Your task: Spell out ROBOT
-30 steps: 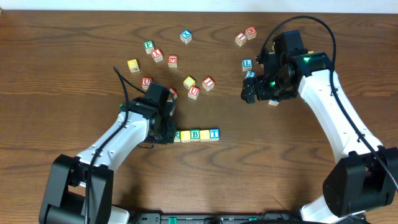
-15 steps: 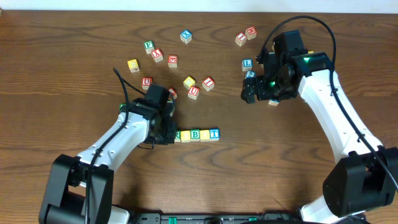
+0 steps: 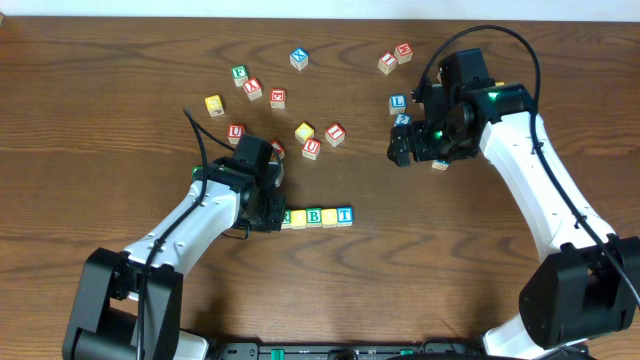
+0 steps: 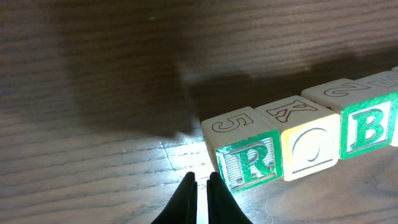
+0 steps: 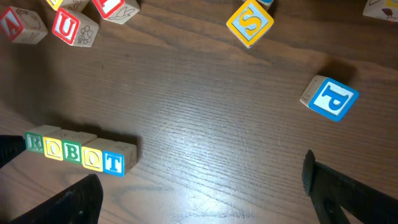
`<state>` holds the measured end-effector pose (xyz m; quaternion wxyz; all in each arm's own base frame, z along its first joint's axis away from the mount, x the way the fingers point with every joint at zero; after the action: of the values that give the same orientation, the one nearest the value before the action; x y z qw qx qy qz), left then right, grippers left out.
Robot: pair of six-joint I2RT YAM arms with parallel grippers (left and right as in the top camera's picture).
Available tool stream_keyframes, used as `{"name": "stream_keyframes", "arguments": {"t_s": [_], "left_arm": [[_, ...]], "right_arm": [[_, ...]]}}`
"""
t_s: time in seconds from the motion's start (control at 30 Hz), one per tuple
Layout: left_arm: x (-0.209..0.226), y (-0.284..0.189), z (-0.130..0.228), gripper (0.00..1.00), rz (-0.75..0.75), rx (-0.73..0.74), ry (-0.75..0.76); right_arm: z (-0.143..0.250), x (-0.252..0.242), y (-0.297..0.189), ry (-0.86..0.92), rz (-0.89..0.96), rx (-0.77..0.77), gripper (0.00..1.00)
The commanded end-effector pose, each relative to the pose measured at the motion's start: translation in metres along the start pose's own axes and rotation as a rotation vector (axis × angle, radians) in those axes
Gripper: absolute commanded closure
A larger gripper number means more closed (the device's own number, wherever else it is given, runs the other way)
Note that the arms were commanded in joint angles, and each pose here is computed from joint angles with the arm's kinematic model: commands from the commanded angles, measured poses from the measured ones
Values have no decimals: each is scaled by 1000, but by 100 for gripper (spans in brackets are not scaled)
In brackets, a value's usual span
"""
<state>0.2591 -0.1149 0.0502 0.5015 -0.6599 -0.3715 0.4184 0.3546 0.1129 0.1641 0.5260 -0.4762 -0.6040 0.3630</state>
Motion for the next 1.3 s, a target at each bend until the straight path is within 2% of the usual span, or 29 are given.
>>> {"name": "stream_keyframes", "arguments": {"t_s": [0.0,0.23,0.53,0.63,0.83,1.1,1.27], "left_arm": [[-5,3,2,93,34,2,39],[-5,3,2,93,29,-2,42],[25,0,10,93,-184,31,-104],[26,-2,7,92,-192,23,-105],[26,-5,1,93,-191,5,-101],[-1,-2,-3,92,-2,-8,44],[-1,-2,-3,92,1,-9,46]], "right_arm": [[-3,5,-12,6,-20,-33,1],[-3,5,-12,6,-20,-34,1],[-4,5,-12,5,-20,-35,1],[-4,5,-12,4,-21,-38,1],[-7,6,-12,15,-25,-50,1],[-8,10,-12,20,-31,-58,1],[-8,11,-11,15,-32,-56,1]]}}
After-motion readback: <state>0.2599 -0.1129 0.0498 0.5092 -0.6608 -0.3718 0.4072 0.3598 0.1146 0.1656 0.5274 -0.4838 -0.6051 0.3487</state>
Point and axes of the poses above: each gripper's point midway between its finger pads, its own y axis out along the fingers, its own x axis along the line the jaws close on, z = x × y, the point moved 3 cm from there along -y, back along the fingers, and after that the axes turned 12 degrees about y, right-handed, at the moved point
